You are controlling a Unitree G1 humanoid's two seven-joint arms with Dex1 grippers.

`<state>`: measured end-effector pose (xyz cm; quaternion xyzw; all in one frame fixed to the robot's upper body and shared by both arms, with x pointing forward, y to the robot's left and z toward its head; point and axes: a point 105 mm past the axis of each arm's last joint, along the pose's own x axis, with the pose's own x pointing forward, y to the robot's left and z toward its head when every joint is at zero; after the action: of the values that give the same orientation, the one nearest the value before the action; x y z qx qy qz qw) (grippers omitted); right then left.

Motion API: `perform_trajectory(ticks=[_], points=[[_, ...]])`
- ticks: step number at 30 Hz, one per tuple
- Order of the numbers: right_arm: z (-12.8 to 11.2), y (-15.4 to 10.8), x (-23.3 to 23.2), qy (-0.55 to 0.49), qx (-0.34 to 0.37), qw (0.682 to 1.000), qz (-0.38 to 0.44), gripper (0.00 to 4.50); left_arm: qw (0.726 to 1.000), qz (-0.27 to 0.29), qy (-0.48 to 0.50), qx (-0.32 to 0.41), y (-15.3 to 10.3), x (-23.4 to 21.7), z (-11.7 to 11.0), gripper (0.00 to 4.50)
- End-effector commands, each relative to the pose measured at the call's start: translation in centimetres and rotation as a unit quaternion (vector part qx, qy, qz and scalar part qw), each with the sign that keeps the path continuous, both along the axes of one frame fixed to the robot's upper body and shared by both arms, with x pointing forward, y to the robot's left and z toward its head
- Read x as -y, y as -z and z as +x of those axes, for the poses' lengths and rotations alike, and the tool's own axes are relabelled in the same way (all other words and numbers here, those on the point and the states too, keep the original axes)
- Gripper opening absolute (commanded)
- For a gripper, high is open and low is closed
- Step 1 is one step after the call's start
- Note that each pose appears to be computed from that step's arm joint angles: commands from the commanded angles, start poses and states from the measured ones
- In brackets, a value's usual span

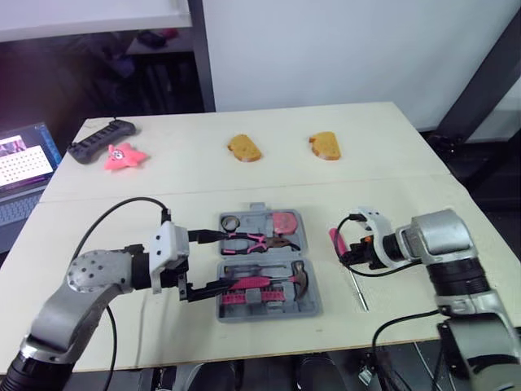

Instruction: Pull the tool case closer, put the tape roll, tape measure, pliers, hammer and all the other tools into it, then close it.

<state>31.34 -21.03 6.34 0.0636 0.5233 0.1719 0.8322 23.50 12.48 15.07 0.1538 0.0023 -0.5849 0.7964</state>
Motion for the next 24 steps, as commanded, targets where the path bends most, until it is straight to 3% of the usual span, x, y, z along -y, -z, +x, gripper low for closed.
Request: perform_trajectory(ticks=[1, 2, 4, 6, 11, 16, 19, 20, 24], points=[[-0.1, 1.0, 0.7, 0.045, 0.006, 0.998, -0.034, 0.35, 1.0, -0.001, 0.004, 0.012, -0.6, 0.0, -0.2, 4.5], [-0.2, 1.2, 0.7, 0.049, 0.009, 0.998, -0.039, 0.35, 1.0, -0.001, 0.003, 0.012, -0.5, -0.1, -0.3, 4.5], [-0.4, 1.4, 0.5, 0.051, 0.014, 0.998, -0.04, 1.37, 1.0, -0.001, 0.003, 0.011, -0.5, -0.2, -0.3, 4.5], [-0.4, 1.1, 0.4, 0.053, 0.032, 0.997, -0.042, 2.1, 1.0, 0.001, 0.001, 0.011, -0.4, -0.3, -0.3, 4.5], [-1.1, -2.2, -0.3, 0.021, 0.126, 0.991, -0.045, 4.45, 1.0, 0.003, -0.008, 0.01, -0.4, -0.9, -0.1, 4.5], [-3.8, -3.9, -2.0, -0.01, 0.224, 0.969, -0.103, 4.45, 1.0, 0.004, -0.013, 0.007, -0.1, -1.2, 0.1, 4.5], [-4.3, -4.2, -2.9, -0.041, 0.31, 0.935, -0.169, 4.45, 1.0, 0.003, -0.014, 0.005, 0.0, -1.2, 0.2, 4.5], [-4.4, -3.8, -3.1, -0.051, 0.336, 0.92, -0.192, 4.45, 1.0, 0.003, -0.014, 0.005, 0.0, -1.2, 0.2, 4.5], [-4.8, -1.5, -2.5, -0.003, 0.353, 0.916, -0.19, 4.45, 1.0, 0.001, -0.015, 0.004, 0.0, -1.3, 0.4, 4.5]])
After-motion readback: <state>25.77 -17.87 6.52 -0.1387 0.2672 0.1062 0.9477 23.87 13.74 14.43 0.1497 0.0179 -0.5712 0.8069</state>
